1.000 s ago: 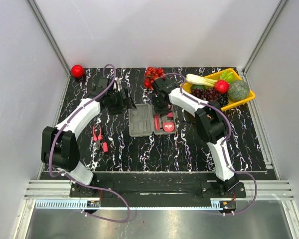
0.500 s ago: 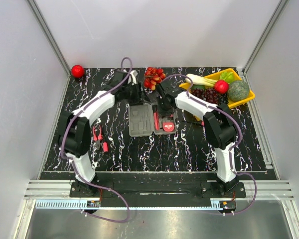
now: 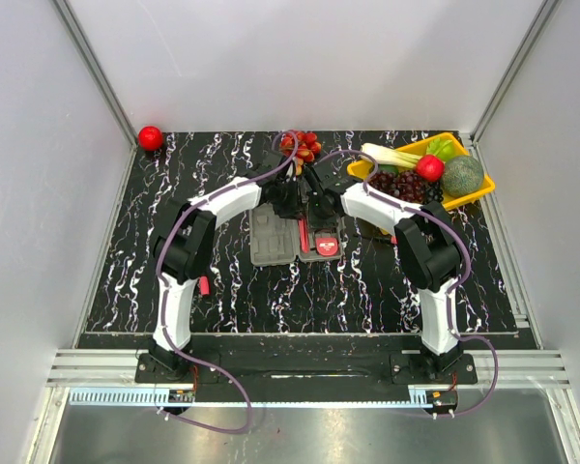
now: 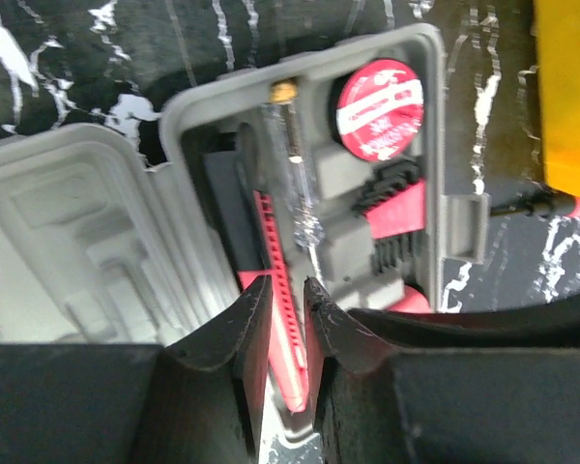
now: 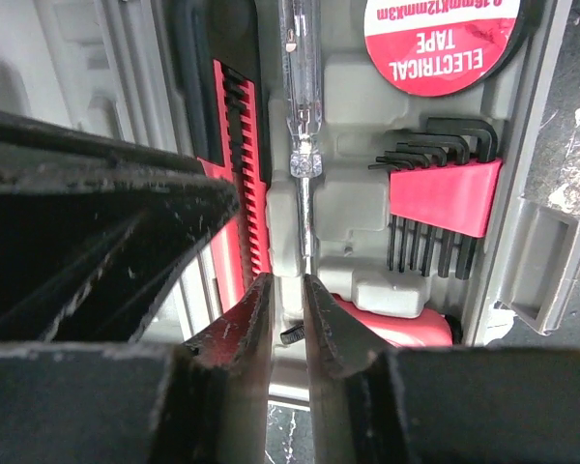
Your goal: Pack the tool kit
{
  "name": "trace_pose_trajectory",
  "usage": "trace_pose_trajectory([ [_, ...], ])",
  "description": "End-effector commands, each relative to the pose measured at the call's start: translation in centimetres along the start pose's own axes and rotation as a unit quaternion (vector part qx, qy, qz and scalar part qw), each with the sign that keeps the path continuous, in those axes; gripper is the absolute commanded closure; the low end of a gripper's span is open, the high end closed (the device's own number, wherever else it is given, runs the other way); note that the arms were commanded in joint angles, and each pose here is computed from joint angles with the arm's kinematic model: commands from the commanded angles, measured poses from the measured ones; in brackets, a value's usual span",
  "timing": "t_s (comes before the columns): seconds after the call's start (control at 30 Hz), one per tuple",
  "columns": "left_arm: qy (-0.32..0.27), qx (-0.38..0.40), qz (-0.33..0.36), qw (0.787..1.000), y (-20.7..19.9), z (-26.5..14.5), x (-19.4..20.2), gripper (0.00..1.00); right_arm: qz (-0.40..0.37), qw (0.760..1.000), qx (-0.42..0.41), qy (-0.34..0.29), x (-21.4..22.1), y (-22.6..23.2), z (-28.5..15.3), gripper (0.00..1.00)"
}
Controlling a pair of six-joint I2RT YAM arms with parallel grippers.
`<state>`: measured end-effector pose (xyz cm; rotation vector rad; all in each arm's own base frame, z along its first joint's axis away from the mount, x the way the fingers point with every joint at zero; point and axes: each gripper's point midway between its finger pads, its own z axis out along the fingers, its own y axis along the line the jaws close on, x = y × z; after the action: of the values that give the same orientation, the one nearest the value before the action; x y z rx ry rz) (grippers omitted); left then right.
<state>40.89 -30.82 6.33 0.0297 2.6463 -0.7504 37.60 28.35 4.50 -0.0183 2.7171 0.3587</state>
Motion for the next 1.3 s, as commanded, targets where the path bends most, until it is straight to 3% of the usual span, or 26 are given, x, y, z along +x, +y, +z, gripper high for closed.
trace_pose_trajectory([
  [0.0,-0.030,-0.028,0.004,0.999,0.6,0.2,-1.9,0.78,0.011,0.999,-0.026,-0.044,-2.0,1.3,-2.4,0.76],
  [0.43,-0.009,-0.083,0.010,0.996,3.3,1.9,-0.4,0.84,-0.012,0.996,-0.081,-0.037,-2.2,3.3,-2.4,0.77],
  [0.73,0.019,-0.135,0.006,0.991,5.0,2.7,0.8,0.99,-0.019,0.996,-0.088,-0.013,-1.6,3.8,-0.2,0.85],
  [1.27,0.081,-0.169,-0.017,0.982,7.4,3.8,4.8,1.00,-0.015,0.998,-0.051,0.040,1.6,1.6,3.3,0.93],
])
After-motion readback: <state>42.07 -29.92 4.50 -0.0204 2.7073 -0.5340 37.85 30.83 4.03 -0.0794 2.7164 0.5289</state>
